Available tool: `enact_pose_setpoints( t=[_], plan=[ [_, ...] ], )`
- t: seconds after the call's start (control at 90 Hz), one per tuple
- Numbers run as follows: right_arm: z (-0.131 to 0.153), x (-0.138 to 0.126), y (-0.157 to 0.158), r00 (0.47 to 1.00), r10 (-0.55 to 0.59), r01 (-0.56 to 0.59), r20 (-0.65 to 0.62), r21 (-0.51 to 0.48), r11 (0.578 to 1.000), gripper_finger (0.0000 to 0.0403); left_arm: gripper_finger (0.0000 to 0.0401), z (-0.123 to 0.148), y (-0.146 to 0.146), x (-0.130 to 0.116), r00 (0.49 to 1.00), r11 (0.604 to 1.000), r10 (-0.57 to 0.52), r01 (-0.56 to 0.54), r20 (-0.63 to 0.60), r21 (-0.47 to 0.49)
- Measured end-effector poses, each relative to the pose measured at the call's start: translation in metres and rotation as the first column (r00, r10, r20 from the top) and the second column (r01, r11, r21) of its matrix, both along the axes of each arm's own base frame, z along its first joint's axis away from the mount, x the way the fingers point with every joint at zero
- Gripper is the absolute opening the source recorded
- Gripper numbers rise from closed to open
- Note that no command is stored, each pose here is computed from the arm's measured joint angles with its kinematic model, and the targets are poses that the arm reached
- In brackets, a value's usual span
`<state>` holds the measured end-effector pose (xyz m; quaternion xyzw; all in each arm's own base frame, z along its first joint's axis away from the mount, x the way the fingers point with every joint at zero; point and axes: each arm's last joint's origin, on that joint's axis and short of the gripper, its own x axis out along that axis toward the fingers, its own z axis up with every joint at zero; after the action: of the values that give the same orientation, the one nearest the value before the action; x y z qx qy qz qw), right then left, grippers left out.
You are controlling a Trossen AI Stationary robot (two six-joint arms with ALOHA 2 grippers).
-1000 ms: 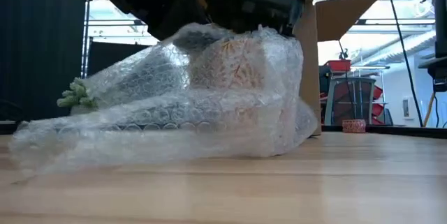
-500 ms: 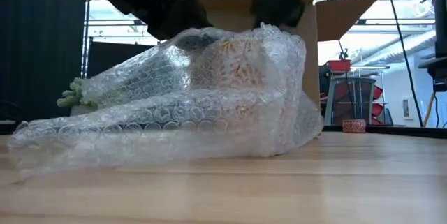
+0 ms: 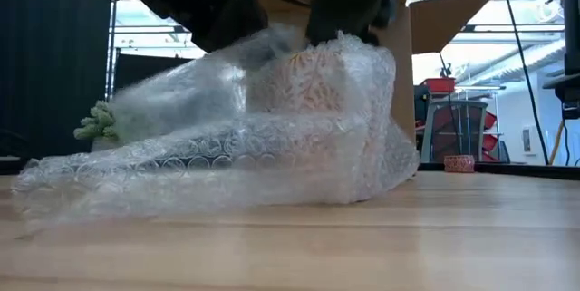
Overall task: Wrap mug
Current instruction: Wrap the orange mug with bubble wrap
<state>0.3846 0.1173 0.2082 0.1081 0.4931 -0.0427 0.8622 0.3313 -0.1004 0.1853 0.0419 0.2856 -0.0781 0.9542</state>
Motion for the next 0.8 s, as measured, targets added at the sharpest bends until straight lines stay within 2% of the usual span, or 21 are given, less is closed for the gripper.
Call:
enact_pose_setpoints(
  t=[0.156,0.356,0.567,0.8],
  plan=[
    [-0.019,0.006,-0.001,0.999,-0.008,0.007,-0.039,-0.029,1.000,0.0209,0.0000,-0.001,0.000,0.000,1.000,1.000,0.003,-0.003,-0.007,0.003],
    [-0.023,0.007,-0.001,0.999,-0.003,0.001,-0.049,-0.040,0.999,0.0209,0.0000,-0.001,0.000,-0.001,1.000,1.000,0.002,-0.002,-0.008,0.005],
    [0.006,-0.003,-0.005,1.000,0.004,-0.004,-0.002,-0.008,1.000,0.0210,0.0000,0.000,0.000,0.000,1.000,1.000,-0.002,0.002,-0.001,-0.002],
    [0.059,-0.028,-0.013,0.996,0.014,-0.015,0.089,0.010,1.000,0.0210,0.0000,0.000,0.000,0.000,1.000,1.000,-0.004,0.004,-0.002,-0.003]
  ],
)
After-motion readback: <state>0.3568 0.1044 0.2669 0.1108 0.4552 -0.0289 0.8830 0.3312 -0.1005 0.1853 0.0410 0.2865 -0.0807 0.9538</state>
